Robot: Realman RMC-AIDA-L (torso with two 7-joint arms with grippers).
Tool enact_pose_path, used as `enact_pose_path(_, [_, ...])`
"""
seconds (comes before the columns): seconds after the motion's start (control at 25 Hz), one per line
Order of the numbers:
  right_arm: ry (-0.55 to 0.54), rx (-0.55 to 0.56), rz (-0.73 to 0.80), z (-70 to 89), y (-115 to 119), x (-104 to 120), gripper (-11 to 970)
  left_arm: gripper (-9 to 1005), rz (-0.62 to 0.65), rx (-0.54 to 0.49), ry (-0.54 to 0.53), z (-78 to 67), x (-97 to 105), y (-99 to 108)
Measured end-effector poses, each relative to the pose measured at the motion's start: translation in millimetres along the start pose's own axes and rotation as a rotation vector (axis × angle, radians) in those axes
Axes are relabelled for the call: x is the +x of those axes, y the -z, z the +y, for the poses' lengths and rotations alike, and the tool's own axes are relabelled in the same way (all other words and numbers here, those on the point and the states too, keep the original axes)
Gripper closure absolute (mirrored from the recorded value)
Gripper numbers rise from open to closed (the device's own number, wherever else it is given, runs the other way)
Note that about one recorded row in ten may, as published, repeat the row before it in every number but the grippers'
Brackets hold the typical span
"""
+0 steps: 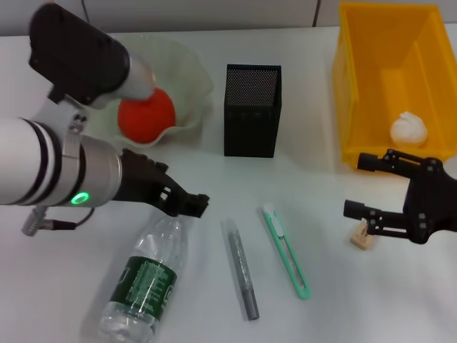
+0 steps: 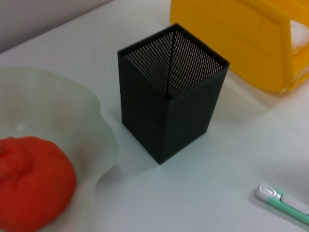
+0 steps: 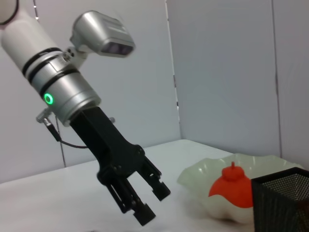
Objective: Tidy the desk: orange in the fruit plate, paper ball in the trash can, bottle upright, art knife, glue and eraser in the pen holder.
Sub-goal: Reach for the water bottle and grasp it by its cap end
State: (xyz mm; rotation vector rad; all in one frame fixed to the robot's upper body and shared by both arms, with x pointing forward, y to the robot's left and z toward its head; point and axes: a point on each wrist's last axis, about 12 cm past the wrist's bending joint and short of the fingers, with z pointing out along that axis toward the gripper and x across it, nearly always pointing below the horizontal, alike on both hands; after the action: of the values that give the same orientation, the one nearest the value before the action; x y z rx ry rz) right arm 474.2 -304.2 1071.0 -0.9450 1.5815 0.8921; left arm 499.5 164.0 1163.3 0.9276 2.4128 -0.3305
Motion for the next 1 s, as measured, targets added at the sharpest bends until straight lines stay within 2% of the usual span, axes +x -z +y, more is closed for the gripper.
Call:
enact_pose_path(0.16, [0.01,-0.018,0.022,2.3,-1.9,5.1,159,177,0.018,0.006,0.01,1.3,3.1,-8.8])
enact_pose_path(0.6, [-0.007,-0.037,0.036,5.4,-12.4,15.7,158,180,0.093,-0.014,0.037,16.2,10.1,-38.4])
enact_pose_path(1.0, [-0.02,-0.038,0.048,5.8,-13.0,17.3,160,206,0.124,-0.004,0.032,16.3,10.4,-46.8])
